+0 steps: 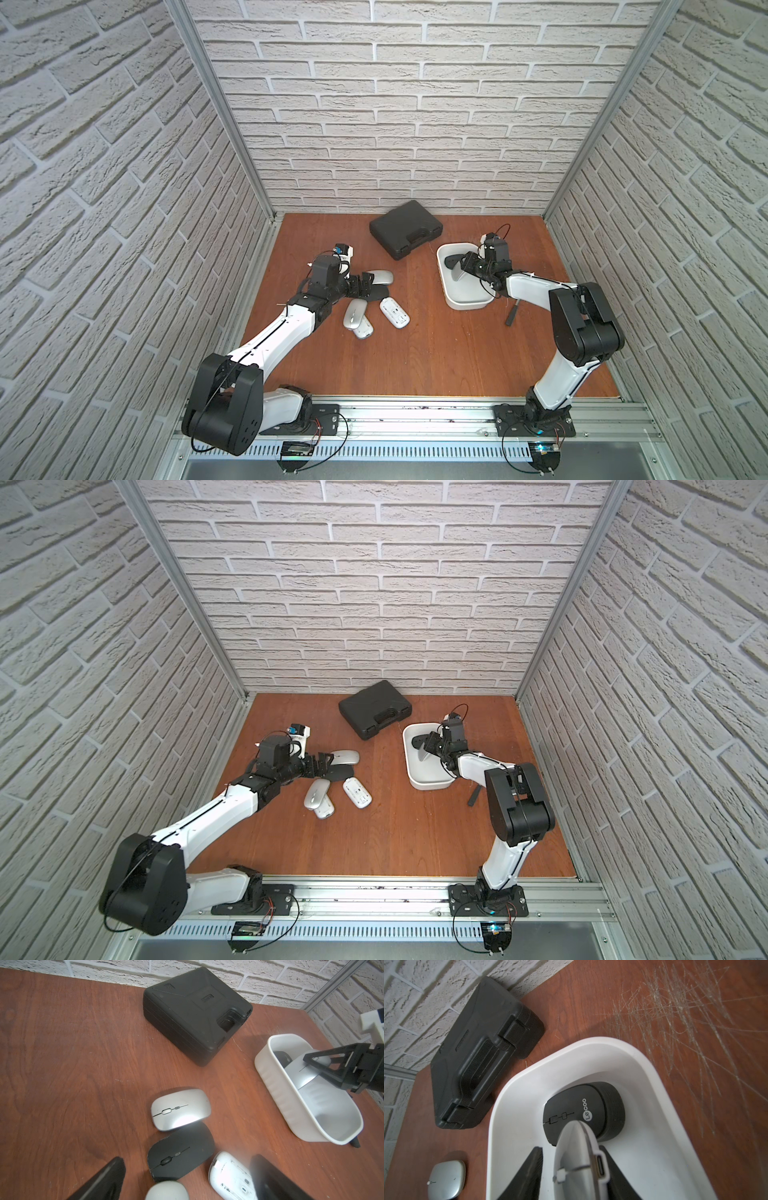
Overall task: Put the mouse in the storage box
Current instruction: Place the mouse in the storage box, then pick up the mouse from the center of the board, then place the mouse in the storage box.
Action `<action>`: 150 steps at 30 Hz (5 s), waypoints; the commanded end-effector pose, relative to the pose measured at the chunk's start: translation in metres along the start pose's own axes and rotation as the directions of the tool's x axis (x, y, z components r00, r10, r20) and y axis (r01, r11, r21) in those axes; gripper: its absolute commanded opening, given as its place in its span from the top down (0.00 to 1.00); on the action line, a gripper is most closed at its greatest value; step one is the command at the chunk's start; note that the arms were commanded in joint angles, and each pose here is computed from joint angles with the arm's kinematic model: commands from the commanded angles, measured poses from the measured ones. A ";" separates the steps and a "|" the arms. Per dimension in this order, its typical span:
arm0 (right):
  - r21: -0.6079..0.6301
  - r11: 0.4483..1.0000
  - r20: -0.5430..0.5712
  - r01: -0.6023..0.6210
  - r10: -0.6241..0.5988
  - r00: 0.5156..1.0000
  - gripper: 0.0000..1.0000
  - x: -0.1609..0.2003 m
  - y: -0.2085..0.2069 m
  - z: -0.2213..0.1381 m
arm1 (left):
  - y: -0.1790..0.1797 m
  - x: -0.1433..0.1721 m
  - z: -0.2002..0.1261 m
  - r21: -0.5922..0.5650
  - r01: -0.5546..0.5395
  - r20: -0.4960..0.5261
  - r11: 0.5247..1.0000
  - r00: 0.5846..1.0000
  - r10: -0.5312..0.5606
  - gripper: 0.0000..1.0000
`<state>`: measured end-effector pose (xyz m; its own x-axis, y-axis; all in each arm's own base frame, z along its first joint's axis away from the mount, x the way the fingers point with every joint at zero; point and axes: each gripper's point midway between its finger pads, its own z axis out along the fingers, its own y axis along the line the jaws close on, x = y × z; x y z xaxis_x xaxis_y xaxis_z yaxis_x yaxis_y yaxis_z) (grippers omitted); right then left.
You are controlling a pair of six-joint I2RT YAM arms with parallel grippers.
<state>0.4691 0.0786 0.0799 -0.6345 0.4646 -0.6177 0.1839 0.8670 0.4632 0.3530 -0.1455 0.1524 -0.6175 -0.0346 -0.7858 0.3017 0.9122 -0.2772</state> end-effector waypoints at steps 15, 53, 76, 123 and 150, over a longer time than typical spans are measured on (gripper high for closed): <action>0.175 0.984 0.071 0.030 -0.043 0.997 0.27 -0.026 -0.026 -0.033 | 0.012 0.006 0.003 -0.057 0.007 -0.021 0.998 1.000 -0.009 0.02; 0.092 0.988 0.028 0.120 -0.123 0.992 0.27 -0.031 0.018 -0.083 | 0.016 0.129 -0.002 -0.278 -0.007 -0.460 0.961 0.879 -0.127 0.06; 0.017 0.995 -0.011 0.103 -0.103 0.995 0.30 -0.021 0.028 -0.079 | 0.018 0.120 -0.009 -0.304 -0.071 -0.474 0.950 0.876 -0.086 0.34; -0.680 0.670 -0.443 -0.298 -0.051 0.895 0.42 0.105 0.254 -0.090 | -0.121 0.013 -0.001 0.385 -0.165 0.016 0.908 0.985 0.172 0.44; -0.486 0.824 -0.216 -0.291 0.209 0.954 0.87 -0.007 0.100 -0.056 | -0.073 0.024 -0.021 0.196 -0.120 0.006 0.973 0.993 0.121 0.02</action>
<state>0.4459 0.2029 0.1555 -0.8075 0.5271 -0.2647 -0.0229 0.4205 0.9070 0.2992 -0.2202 0.1709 -0.5621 0.0945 -0.8217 0.5634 0.7710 -0.2967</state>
